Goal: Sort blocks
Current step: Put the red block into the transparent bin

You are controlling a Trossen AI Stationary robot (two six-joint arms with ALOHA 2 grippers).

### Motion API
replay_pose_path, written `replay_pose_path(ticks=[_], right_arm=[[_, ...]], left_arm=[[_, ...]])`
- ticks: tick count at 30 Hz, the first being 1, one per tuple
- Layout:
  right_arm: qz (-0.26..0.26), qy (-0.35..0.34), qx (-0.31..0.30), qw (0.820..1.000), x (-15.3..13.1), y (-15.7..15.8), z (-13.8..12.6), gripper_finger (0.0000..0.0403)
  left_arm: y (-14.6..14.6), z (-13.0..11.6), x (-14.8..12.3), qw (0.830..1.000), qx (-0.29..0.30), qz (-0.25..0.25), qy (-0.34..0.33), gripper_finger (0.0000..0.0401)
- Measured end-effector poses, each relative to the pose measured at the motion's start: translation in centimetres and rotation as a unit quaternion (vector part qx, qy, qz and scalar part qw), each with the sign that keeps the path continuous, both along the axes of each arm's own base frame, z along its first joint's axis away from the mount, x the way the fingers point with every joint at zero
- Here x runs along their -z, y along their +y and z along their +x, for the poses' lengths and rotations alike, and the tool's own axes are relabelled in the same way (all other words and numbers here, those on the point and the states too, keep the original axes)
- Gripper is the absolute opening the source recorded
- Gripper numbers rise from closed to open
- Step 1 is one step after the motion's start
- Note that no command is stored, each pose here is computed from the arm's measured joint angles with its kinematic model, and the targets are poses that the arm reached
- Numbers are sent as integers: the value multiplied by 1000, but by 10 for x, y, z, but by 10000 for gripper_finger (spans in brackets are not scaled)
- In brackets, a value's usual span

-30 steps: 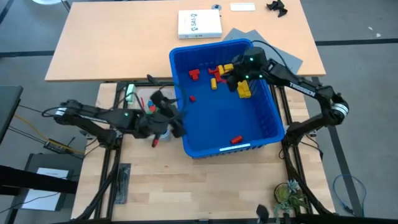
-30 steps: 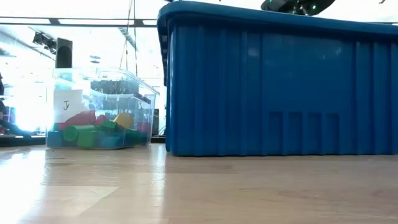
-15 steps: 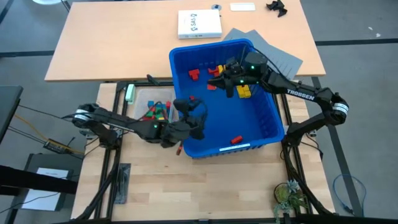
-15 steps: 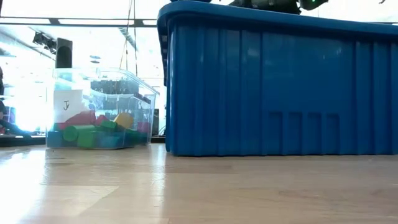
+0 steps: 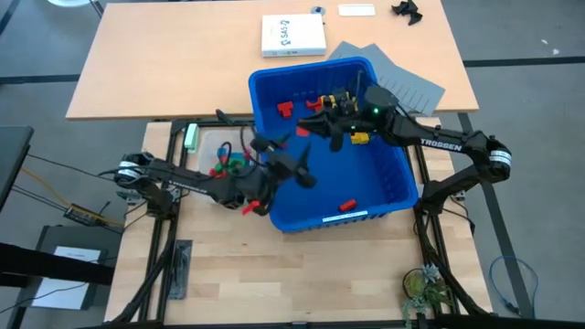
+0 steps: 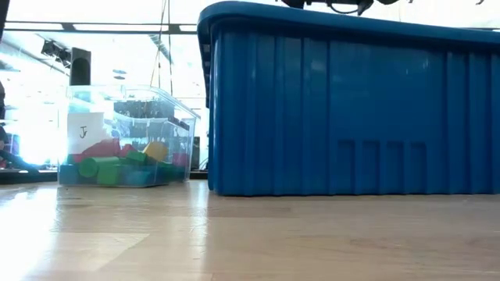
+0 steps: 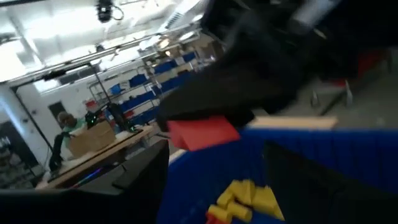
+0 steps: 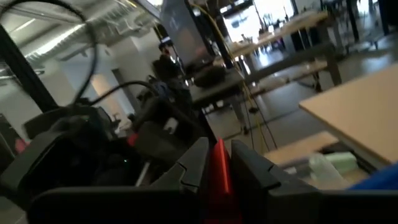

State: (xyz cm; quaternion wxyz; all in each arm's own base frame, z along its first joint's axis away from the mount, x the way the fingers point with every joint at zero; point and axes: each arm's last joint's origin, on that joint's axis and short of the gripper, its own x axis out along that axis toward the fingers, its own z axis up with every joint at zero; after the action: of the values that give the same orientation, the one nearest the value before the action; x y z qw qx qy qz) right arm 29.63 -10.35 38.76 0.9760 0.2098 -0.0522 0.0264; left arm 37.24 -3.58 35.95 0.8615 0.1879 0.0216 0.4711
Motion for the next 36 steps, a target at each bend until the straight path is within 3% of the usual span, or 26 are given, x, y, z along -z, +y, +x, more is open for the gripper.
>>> replay_pose_path(ticks=[21,33,36], right_arm=[[-41,-21,64,997,-4,24,8,55],[-49,-14,79,996,-3,24,9,55],[-50,-13,65,997,-3,26,9,57]], left_arm=[[15,-1,-8,997,-2,-16,-73,263],[15,-2,-9,997,-13,-20,-79,153],[15,-2,-9,997,-14,-19,-76,144]])
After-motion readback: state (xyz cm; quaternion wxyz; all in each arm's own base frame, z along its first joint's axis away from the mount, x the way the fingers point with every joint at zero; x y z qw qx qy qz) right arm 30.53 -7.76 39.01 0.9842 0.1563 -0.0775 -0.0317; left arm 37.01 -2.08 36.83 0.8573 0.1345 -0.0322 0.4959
